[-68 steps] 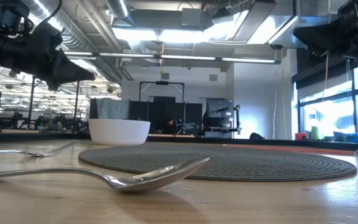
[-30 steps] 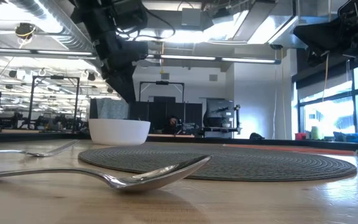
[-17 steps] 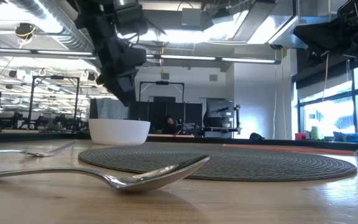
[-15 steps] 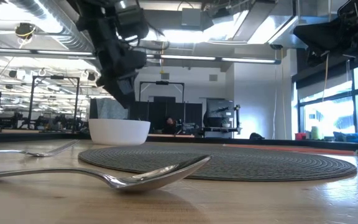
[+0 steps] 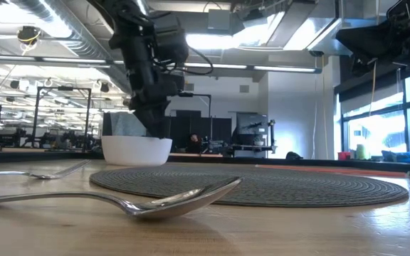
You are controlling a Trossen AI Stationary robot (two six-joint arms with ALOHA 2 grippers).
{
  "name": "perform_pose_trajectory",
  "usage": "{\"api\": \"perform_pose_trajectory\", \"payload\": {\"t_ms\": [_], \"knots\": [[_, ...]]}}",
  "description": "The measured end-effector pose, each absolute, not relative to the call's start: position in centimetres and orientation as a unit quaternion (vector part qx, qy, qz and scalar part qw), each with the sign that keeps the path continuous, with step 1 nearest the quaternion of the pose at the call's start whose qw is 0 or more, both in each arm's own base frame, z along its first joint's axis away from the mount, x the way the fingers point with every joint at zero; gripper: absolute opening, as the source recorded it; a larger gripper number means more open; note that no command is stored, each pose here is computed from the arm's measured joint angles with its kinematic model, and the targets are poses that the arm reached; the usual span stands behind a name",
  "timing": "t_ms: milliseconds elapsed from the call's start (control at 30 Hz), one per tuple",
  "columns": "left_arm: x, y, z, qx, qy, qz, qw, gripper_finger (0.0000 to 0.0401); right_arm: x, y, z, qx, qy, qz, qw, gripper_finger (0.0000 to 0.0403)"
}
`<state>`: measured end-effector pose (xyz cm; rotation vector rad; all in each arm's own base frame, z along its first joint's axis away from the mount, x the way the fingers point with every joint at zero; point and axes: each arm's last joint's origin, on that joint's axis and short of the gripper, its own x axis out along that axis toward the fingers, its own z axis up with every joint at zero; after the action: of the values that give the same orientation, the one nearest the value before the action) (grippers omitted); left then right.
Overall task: Pick & Place Utensil
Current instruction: Put the white bowl on the center of the table mat
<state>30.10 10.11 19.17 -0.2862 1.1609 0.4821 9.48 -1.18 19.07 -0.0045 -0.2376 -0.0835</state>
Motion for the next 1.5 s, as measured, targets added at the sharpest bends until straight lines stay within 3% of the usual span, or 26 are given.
{"api": "perform_pose_trajectory", "payload": {"t_ms": [467, 567, 767, 1100, 1500], "knots": [[30.3, 10.4, 17.5, -0.108, 0.572, 0.239, 0.777, 0.0158, 9.5, -1.2, 19.1, -0.002, -0.118, -0.041, 0.992, 0.0028], [30.3, 10.5, 17.4, -0.094, 0.577, 0.229, 0.779, 0.0124, 9.5, -1.2, 19.1, -0.002, -0.118, -0.042, 0.992, 0.0028], [30.5, 9.8, 17.4, -0.058, 0.588, 0.200, 0.782, 0.0013, 9.5, -1.2, 19.1, -0.002, -0.118, -0.042, 0.992, 0.0028], [31.7, 5.3, 18.3, -0.008, 0.589, 0.152, 0.794, 0.0004, 9.5, -1.2, 19.1, -0.002, -0.118, -0.042, 0.992, 0.0028], [34.7, -3.6, 23.9, 0.060, 0.521, 0.035, 0.851, 0.0004, 9.5, -1.2, 19.1, -0.002, -0.118, -0.042, 0.992, 0.0028]]}}
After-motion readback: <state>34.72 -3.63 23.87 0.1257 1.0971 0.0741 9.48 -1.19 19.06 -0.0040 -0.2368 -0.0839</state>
